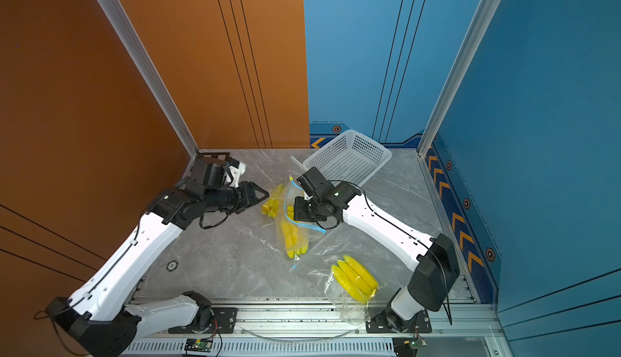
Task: Open the zip-top bag and take out the banana
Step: Adjust the zipper food storage bag at the center of the board.
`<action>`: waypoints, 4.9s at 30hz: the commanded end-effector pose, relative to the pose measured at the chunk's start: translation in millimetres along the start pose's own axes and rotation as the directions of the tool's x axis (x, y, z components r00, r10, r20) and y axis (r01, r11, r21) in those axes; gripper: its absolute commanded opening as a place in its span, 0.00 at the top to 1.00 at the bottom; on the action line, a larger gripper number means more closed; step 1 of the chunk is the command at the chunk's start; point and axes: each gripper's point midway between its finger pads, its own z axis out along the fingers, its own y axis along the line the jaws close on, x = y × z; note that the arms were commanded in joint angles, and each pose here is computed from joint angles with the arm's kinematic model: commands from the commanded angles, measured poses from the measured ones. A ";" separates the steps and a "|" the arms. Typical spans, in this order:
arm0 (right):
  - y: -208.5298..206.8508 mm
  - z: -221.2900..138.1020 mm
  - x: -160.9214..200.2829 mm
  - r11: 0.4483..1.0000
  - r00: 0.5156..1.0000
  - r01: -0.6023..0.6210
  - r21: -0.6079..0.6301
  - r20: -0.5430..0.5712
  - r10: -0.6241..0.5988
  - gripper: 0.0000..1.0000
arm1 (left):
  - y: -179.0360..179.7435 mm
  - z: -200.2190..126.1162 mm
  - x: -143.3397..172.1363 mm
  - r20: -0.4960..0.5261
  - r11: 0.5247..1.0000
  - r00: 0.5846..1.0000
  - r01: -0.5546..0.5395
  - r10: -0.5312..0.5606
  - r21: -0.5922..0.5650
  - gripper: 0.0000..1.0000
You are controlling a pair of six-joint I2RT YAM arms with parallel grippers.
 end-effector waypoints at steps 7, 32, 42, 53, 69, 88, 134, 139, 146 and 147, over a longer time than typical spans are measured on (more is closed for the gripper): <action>9.2 13.8 -3.4 0.999 0.999 0.009 -0.037 -0.033 -0.010 0.89 | 50.2 28.4 20.6 -0.075 0.999 0.996 0.053 -0.054 -0.015 0.48; 20.1 24.1 -9.3 0.998 0.998 -0.029 -0.061 -0.063 0.025 0.78 | 93.3 128.1 63.7 -0.189 0.997 0.979 0.074 -0.078 -0.029 0.54; 12.5 23.8 -12.3 0.997 0.996 -0.050 -0.062 -0.072 0.045 0.78 | 107.5 142.4 83.5 -0.215 0.997 0.974 0.071 -0.078 -0.040 0.56; 12.6 15.2 -18.1 0.994 0.996 -0.056 -0.097 -0.074 0.049 0.77 | 83.6 152.6 59.0 -0.187 1.000 0.982 -0.013 0.014 0.007 1.00; 45.4 9.4 -6.6 0.970 1.000 -0.003 -0.243 -0.015 -0.001 0.87 | 19.9 53.1 15.1 0.037 0.991 0.998 0.050 -0.056 0.126 0.52; 66.7 24.7 -3.8 0.966 1.000 0.014 -0.258 -0.001 -0.014 0.89 | -34.2 48.8 25.4 -0.107 0.964 0.989 0.121 -0.098 0.238 0.45; 16.3 21.1 45.8 0.991 0.949 0.114 -0.062 -0.290 -0.128 1.00 | -113.6 47.0 41.4 -0.129 0.966 0.987 -0.061 0.096 0.252 1.00; 31.5 14.9 3.0 0.969 0.980 -0.171 -0.180 -0.136 0.148 1.00 | -133.8 49.8 63.8 -0.168 0.956 0.976 -0.089 0.141 0.280 1.00; 35.3 10.9 -18.2 0.873 0.934 -0.342 -0.349 -0.027 0.355 1.00 | -164.7 48.2 77.6 -0.203 0.935 0.962 -0.108 0.185 0.338 1.00; 31.2 9.8 -16.1 0.889 0.943 -0.321 -0.326 -0.026 0.331 1.00 | -162.6 47.3 73.8 -0.195 0.937 0.963 -0.112 0.184 0.330 1.00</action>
